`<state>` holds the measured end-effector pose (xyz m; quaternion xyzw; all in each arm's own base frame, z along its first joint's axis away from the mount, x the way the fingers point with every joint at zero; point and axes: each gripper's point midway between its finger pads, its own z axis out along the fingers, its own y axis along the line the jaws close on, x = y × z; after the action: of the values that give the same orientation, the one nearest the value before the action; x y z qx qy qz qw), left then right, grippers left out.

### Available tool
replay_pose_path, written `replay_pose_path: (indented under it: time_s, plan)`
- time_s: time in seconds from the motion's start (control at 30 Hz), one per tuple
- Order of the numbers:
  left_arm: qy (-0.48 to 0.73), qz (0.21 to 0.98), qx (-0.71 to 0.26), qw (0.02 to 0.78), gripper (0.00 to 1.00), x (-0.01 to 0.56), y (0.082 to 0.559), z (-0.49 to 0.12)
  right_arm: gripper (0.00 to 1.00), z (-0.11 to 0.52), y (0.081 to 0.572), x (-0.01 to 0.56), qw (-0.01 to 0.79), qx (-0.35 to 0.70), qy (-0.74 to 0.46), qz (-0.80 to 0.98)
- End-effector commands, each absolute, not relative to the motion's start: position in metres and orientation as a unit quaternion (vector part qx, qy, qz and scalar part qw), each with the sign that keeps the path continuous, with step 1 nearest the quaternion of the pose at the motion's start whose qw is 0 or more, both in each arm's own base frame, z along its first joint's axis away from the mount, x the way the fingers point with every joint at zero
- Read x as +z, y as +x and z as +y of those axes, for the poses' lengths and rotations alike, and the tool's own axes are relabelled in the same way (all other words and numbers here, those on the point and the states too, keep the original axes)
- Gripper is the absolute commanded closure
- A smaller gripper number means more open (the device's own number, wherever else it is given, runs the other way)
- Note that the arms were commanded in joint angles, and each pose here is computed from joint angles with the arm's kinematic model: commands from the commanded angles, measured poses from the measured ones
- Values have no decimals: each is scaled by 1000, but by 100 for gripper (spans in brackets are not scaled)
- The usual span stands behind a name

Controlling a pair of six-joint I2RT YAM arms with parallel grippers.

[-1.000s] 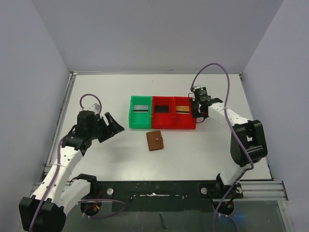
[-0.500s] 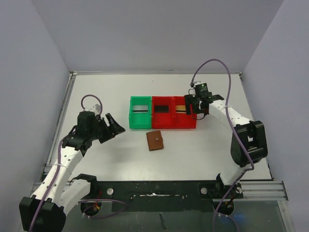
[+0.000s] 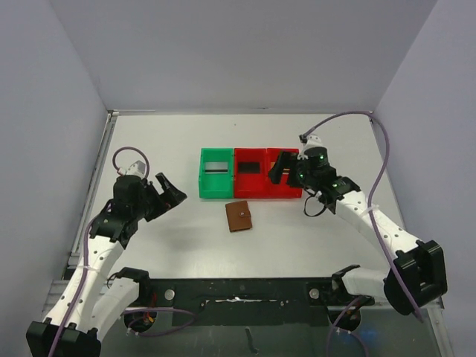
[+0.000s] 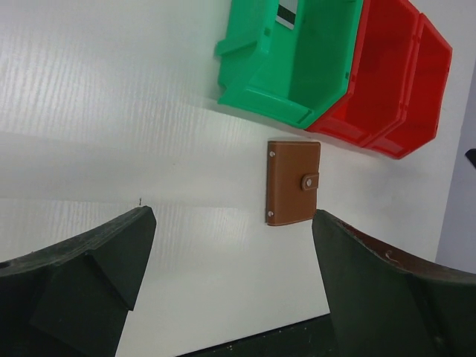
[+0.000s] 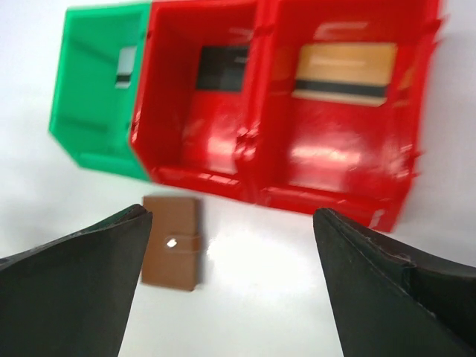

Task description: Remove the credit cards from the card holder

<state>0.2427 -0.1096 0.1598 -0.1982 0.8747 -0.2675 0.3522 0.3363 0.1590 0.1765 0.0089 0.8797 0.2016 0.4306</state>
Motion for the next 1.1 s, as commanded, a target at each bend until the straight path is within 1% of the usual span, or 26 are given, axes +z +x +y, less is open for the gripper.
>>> replay_pose_path:
  time_s: [0.0, 0.27, 0.3, 0.33, 0.4, 0.53, 0.7, 0.73, 0.77, 0.8, 1.0, 1.07]
  plan:
    - [-236, 853, -243, 396, 13, 179, 251, -92, 6, 214, 320, 182, 422, 266, 33, 866]
    - [-238, 851, -265, 387, 13, 182, 245, -98, 18, 282, 294, 135, 368, 175, -17, 913]
    - [-236, 851, -268, 385, 13, 182, 244, -99, 24, 288, 293, 130, 362, 163, -22, 918]
    - [-236, 852, -267, 383, 14, 182, 244, -99, 28, 294, 292, 126, 356, 155, -26, 921]
    - [-238, 852, -266, 382, 14, 183, 242, -98, 30, 304, 290, 117, 347, 147, -37, 925]
    - [-233, 850, -277, 383, 15, 189, 239, -101, 32, 308, 292, 104, 334, 133, -33, 933]
    - [-233, 849, -279, 384, 17, 188, 236, -101, 34, 295, 293, 92, 329, 102, -19, 939]
    - [-232, 849, -280, 384, 18, 188, 235, -101, 35, 292, 292, 89, 325, 97, -18, 941]
    - [-229, 850, -284, 381, 19, 187, 235, -103, 39, 289, 290, 84, 319, 88, -21, 944]
    - [-228, 850, -285, 379, 19, 186, 235, -104, 40, 288, 289, 82, 317, 86, -23, 944]
    - [-218, 855, -306, 356, 24, 177, 237, -115, 44, 296, 268, 56, 268, 100, -64, 956]
    - [-212, 857, -318, 346, 26, 174, 237, -121, 48, 296, 261, 45, 250, 102, -72, 960]
